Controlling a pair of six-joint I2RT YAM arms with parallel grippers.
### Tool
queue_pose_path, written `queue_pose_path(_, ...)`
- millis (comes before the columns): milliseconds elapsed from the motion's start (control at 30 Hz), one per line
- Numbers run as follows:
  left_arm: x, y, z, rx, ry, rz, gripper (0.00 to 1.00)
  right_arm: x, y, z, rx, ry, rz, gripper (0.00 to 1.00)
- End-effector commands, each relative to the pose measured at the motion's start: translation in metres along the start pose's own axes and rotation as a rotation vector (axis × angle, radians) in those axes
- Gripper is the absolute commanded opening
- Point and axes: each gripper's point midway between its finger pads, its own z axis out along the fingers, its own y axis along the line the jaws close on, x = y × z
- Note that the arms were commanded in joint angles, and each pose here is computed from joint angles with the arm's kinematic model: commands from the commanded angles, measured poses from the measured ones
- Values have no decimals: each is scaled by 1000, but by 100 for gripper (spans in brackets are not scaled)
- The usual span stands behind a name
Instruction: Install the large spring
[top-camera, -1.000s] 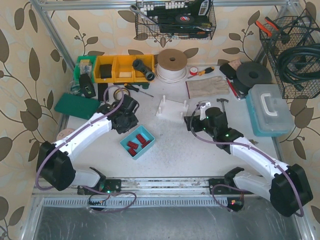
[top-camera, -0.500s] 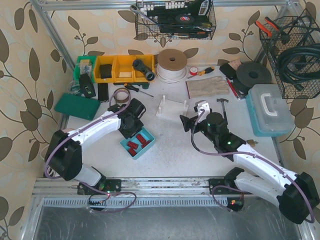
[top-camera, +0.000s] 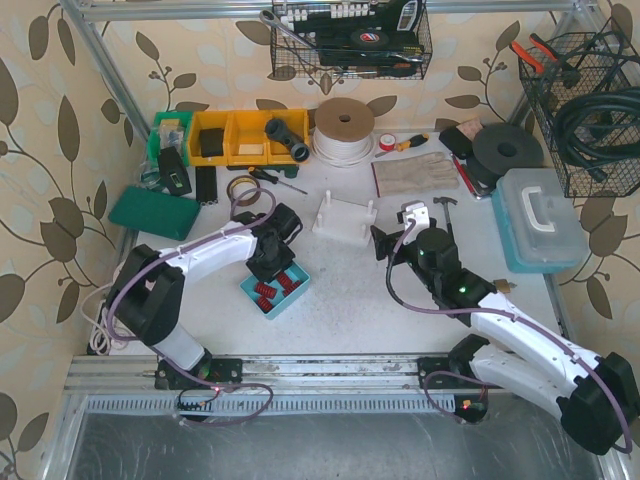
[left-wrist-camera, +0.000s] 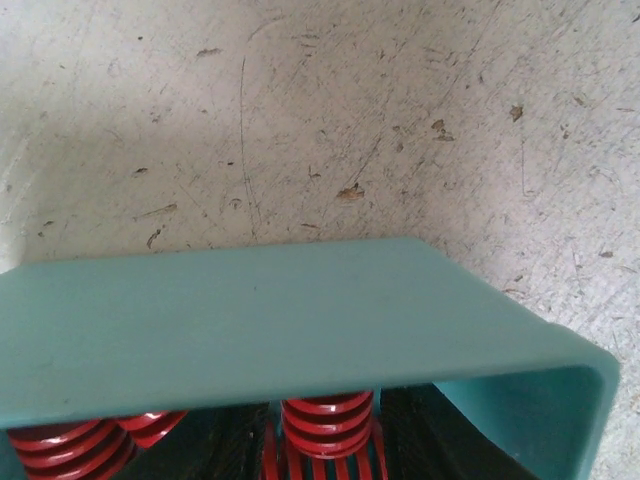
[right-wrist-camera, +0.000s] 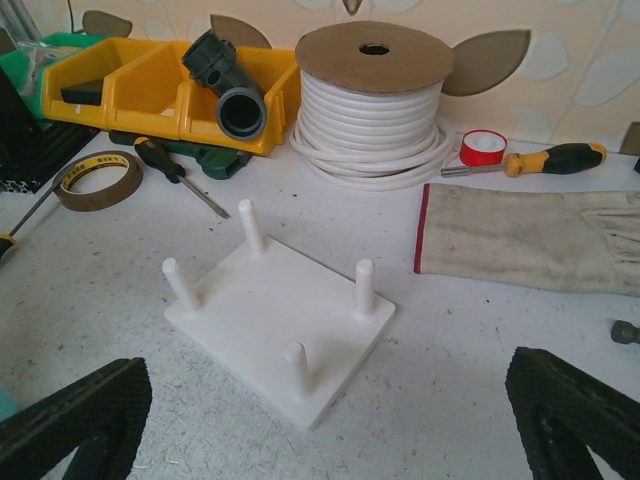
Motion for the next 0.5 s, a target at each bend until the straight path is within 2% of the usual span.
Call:
queue_pose_path(0, 6, -5, 8, 1, 15, 8, 37, 4, -6, -2, 31, 5, 5, 95)
queue_pose_path(467, 14, 0, 48, -87, 54, 45, 41, 1, -7, -4, 34, -7, 4, 95)
